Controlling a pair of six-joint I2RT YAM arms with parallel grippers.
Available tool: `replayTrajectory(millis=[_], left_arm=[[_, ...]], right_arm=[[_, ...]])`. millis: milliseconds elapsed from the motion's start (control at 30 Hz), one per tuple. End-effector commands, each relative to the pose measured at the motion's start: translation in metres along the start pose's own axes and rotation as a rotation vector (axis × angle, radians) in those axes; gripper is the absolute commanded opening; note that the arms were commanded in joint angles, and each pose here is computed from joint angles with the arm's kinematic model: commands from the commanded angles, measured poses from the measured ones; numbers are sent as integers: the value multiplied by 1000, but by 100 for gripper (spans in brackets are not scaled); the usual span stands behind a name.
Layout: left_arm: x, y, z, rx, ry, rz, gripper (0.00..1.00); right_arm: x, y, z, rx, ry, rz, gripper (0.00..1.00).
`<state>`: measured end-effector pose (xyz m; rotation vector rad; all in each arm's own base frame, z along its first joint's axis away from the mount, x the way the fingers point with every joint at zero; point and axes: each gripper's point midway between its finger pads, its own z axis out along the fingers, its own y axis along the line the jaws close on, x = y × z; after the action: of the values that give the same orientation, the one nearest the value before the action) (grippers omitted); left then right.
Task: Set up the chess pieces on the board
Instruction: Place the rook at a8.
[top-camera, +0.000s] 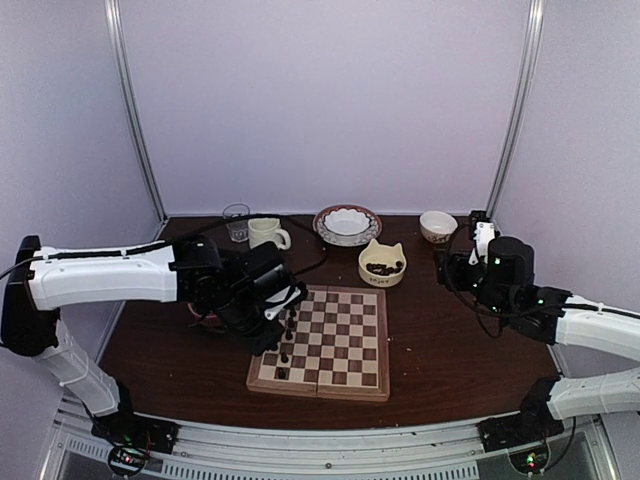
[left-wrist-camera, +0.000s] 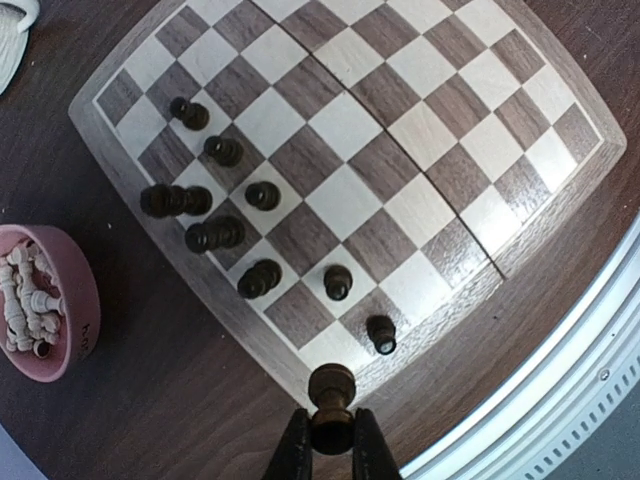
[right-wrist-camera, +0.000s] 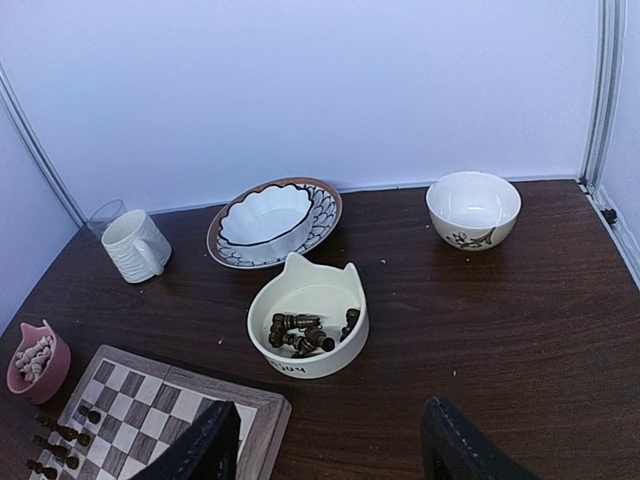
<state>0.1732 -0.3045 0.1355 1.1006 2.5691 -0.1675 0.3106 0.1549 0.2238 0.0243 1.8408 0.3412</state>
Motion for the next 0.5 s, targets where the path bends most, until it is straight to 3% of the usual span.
replayTrajectory(millis=[0,467], left_arm=[[12,13,-7,-32,-23,-63,6],[34,17,35,-63,23,-89,6]], right_arm=[[-2,1,1,-7,-7,17,65],[-3,1,1,-6,-10,13,65]])
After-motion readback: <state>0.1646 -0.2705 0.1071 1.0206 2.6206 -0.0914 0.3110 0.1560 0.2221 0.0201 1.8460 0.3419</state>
